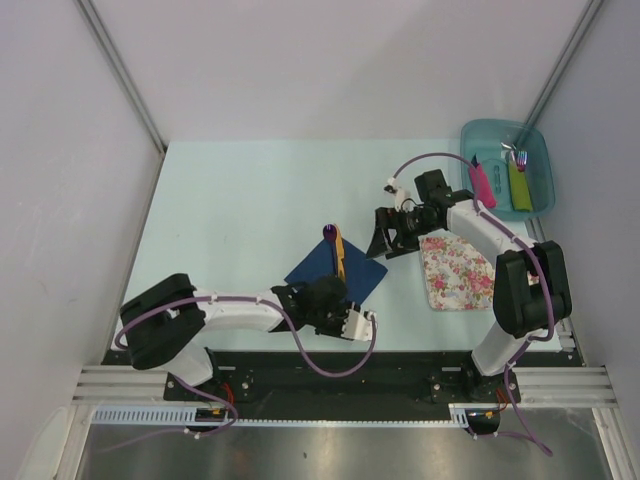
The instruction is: Place the utensils on the paper napkin and roll it up
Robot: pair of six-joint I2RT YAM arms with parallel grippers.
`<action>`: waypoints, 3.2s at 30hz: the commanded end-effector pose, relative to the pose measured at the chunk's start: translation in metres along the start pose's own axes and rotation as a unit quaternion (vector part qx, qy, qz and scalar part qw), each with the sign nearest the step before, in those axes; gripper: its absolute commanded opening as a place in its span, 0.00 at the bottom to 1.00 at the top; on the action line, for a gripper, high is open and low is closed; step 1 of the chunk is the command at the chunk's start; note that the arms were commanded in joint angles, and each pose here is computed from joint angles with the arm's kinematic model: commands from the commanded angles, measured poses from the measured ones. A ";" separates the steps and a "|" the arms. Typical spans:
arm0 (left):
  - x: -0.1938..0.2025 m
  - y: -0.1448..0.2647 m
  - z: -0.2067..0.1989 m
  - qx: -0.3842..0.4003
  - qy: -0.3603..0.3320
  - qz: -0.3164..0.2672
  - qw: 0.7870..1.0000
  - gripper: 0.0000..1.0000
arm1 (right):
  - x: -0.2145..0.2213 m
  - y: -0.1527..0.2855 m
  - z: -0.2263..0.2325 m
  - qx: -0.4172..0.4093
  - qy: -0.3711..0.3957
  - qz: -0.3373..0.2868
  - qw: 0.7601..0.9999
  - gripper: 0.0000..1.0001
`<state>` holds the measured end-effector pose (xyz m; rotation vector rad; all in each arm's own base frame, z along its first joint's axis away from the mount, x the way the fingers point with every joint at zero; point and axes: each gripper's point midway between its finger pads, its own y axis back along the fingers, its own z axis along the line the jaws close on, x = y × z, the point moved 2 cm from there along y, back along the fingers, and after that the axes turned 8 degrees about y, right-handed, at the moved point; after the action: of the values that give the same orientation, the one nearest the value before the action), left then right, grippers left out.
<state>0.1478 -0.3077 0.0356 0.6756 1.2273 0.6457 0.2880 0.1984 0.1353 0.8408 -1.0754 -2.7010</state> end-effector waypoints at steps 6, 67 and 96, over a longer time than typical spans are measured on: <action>-0.005 -0.011 0.006 -0.001 -0.019 -0.005 1.000 0.28 | -0.004 0.012 0.001 0.003 0.007 -0.018 1.000 0.97; -0.031 0.021 0.033 0.060 0.004 -0.020 0.998 0.00 | 0.008 0.005 -0.010 -0.015 -0.030 -0.012 0.999 1.00; -0.010 0.026 0.135 -0.035 0.068 -0.033 0.997 0.00 | 0.029 -0.036 -0.006 -0.086 -0.071 0.020 0.994 0.56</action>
<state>0.2551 -0.3032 0.0758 0.6030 1.3756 0.7025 0.2694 0.2012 0.0951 0.6017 -0.9343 -2.7903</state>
